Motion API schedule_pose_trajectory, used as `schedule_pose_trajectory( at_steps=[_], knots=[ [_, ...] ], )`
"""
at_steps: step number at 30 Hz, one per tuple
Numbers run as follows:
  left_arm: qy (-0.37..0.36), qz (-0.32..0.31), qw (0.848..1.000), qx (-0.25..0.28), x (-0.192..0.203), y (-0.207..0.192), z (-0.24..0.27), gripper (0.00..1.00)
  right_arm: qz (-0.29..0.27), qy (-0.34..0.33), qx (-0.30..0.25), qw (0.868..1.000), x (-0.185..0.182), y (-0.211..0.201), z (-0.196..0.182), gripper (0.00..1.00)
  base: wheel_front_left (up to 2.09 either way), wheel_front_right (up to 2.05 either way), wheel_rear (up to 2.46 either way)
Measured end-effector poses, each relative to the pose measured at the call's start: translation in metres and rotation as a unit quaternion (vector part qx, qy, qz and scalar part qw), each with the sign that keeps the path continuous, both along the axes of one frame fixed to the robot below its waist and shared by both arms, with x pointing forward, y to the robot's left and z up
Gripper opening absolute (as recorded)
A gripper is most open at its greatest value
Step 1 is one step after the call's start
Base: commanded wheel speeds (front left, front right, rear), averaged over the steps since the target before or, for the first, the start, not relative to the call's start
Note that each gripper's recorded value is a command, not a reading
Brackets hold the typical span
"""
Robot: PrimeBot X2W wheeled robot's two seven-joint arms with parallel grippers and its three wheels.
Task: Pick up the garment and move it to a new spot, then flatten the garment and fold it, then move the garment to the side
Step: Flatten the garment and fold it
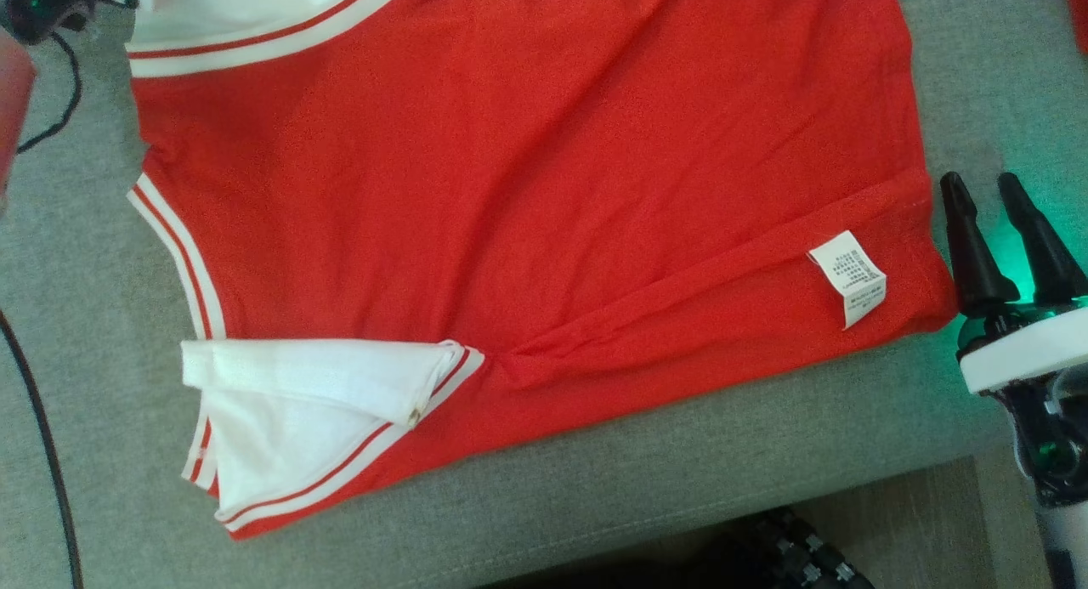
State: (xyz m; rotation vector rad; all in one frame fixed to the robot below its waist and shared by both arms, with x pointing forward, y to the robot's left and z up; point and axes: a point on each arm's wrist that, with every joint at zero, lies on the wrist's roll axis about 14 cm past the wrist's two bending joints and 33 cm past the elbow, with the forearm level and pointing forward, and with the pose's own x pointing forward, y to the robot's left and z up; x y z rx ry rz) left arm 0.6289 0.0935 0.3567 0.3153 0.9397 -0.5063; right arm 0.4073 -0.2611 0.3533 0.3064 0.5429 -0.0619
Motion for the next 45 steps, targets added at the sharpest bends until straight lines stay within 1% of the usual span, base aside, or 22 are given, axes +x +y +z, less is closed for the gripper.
schedule_pose_trajectory(
  at_steps=[3,10,15,18,21,25,29,32,35,45],
  knots=[
    [-0.009,-0.018,1.0,-0.009,-0.001,-0.008,0.003,0.0,-0.001,-0.002,-0.001,1.0,0.0,-0.001,0.001,1.0,0.0,0.0,0.0],
    [-0.113,-0.026,0.992,-0.04,0.014,-0.006,0.036,0.0,0.014,-0.022,0.004,1.0,0.008,0.008,0.014,1.0,0.0,0.0,0.0],
    [-0.151,-0.022,0.986,-0.07,0.01,-0.011,0.068,0.0,0.059,-0.058,0.0,0.997,0.041,0.024,0.047,1.0,0.0,0.0,0.0],
    [-0.161,-0.027,0.983,-0.083,0.001,-0.015,0.08,0.0,0.095,-0.064,-0.004,0.993,0.062,0.039,0.064,1.0,0.0,0.0,0.0],
    [-0.17,-0.039,0.981,-0.086,-0.009,-0.018,0.089,0.0,0.116,-0.06,-0.03,0.991,0.082,0.044,0.072,1.0,0.0,0.0,0.0],
    [-0.182,-0.059,0.978,-0.085,-0.019,-0.02,0.099,0.0,0.132,-0.033,-0.09,0.987,0.106,0.041,0.068,1.0,0.0,0.0,0.0],
    [-0.184,-0.078,0.976,-0.084,-0.028,-0.023,0.102,0.0,0.137,0.004,-0.125,0.983,0.12,0.04,0.055,1.0,0.0,0.0,0.0],
    [-0.182,-0.091,0.976,-0.081,-0.033,-0.023,0.1,0.0,0.138,0.04,-0.137,0.98,0.123,0.038,0.039,1.0,0.0,0.0,0.0],
    [-0.179,-0.1,0.975,-0.086,-0.037,-0.026,0.1,0.0,0.138,0.06,-0.136,0.979,0.126,0.04,0.029,1.0,0.0,0.0,0.0],
    [-0.177,-0.111,0.975,-0.081,-0.04,-0.022,0.097,0.0,0.154,0.061,-0.148,0.975,0.143,0.051,0.022,1.0,0.0,0.0,0.0]
  ],
)
